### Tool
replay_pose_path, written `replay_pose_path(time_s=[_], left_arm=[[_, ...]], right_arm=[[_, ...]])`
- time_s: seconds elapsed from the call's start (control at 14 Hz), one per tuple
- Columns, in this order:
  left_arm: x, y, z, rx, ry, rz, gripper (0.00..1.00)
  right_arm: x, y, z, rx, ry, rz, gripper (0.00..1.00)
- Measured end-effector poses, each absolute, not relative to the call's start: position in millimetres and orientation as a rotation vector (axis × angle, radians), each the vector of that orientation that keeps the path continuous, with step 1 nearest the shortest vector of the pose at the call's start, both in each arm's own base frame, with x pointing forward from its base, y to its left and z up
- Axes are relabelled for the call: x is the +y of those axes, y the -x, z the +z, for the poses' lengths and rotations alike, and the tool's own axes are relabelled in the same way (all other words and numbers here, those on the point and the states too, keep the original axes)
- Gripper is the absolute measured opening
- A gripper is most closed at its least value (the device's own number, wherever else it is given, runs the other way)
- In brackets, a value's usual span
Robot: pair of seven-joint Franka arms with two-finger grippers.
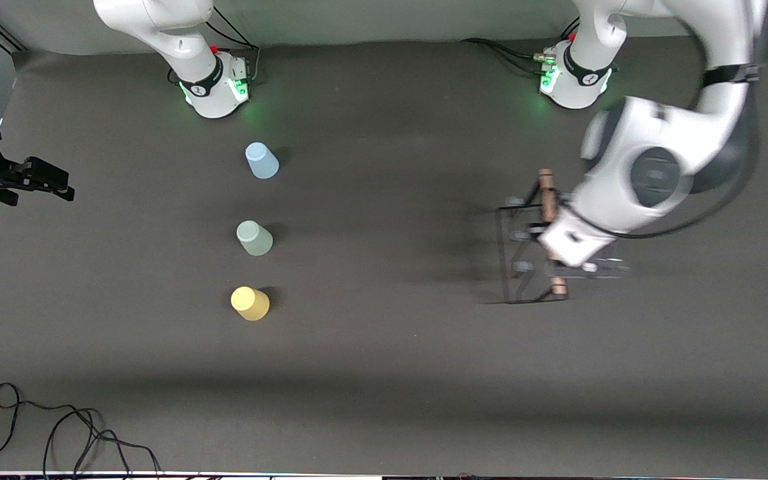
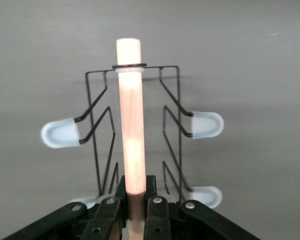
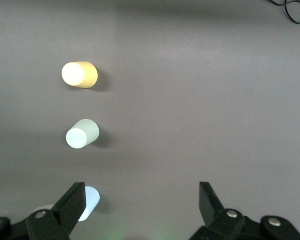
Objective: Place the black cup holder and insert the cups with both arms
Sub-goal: 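Carry the black holder with the left gripper beside the cups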
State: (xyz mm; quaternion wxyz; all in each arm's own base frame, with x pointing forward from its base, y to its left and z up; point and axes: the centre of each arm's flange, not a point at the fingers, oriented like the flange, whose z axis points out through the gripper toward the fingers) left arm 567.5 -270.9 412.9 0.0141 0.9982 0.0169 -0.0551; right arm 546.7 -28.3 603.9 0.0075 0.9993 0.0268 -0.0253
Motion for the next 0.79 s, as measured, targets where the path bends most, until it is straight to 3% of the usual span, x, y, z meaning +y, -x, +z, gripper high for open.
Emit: replay_pose_path(time_s=[0.36, 0.79], left_arm=[[-455, -532, 375, 0.149, -3.089, -0.157, 0.16], [-567, -464, 353, 0.023, -2.951, -0.138, 0.16]], right_arm=[[-28, -547, 604, 0.083, -3.124, -0.079, 1.00], [-29, -547, 604, 0.083, -3.124, -0.080, 1.00]])
